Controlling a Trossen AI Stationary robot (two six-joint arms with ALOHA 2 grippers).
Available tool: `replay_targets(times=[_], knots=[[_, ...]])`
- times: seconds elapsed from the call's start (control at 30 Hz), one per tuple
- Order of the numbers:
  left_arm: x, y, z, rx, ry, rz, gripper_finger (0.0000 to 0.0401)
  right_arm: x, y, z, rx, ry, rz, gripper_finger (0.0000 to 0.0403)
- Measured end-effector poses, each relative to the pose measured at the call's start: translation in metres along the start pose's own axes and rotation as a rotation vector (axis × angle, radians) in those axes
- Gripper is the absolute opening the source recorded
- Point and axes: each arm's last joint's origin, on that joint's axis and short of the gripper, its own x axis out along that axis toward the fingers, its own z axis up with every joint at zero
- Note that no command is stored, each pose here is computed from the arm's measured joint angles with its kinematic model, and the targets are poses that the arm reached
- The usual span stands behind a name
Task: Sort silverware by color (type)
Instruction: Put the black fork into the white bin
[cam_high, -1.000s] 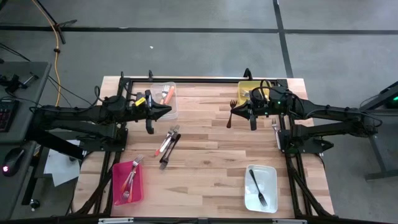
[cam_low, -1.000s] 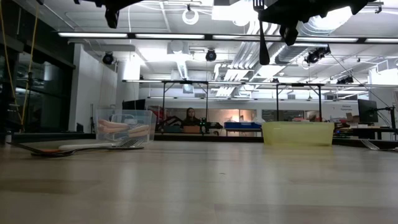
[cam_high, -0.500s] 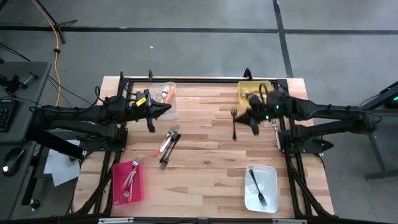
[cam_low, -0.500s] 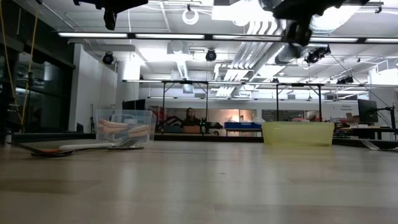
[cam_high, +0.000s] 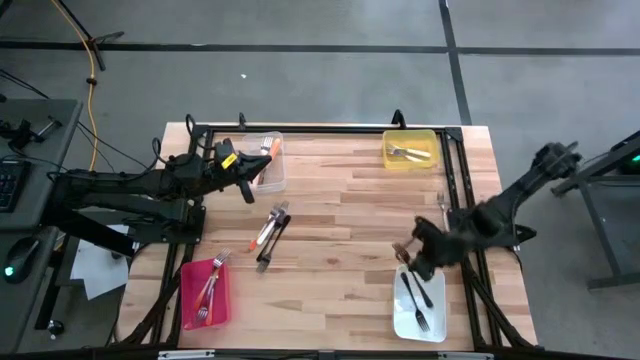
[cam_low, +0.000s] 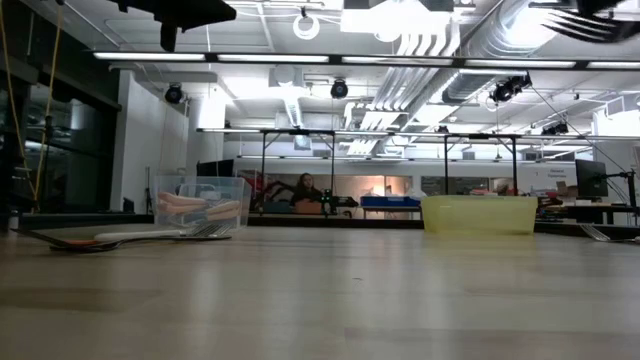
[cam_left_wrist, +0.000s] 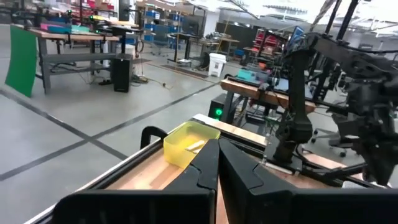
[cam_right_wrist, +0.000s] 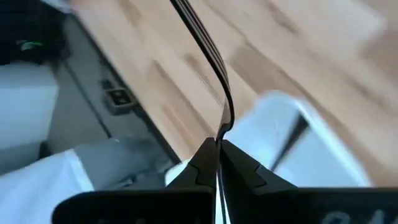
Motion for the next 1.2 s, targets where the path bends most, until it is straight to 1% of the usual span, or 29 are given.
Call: replay_targets(times=[0.13,0.23,0.33,0.43,0.53,0.73,0.93,1.2], knots=[[0.000,0.000,0.000,0.001,0.000,0.000,0.0000,0.015,0.000,-0.016,0.176,-0.046,-0.068,0.0000],[0.000,0.000,0.000,0.001,0.001,-0.003,0.0000,0.028,0.000,-0.026,0.250,-0.028,-0.131,0.0000],[0.000,0.000,0.000,0.001,0.001,-0.003,0.0000,0.043,-0.002,-0.037,0.299,-0.002,-0.199,0.0000],[0.000,0.000,0.000,0.001,0.001,-0.003,0.0000,0.053,-0.003,-0.045,0.310,0.042,-0.254,0.0000],[0.000,0.000,0.000,0.001,0.001,-0.003,0.0000,0.059,-0.005,-0.050,0.324,0.049,-0.285,0.0000],[0.000,0.000,0.000,0.001,0.001,-0.004,0.0000,0.070,-0.003,-0.052,0.333,0.059,-0.289,0.0000],[0.000,0.000,0.000,0.002,0.000,-0.004,0.0000,0.085,-0.006,-0.058,0.330,0.129,-0.361,0.0000],[0.000,0.000,0.000,0.001,0.000,-0.004,0.0000,0.091,-0.007,-0.058,0.357,0.121,-0.381,0.0000]])
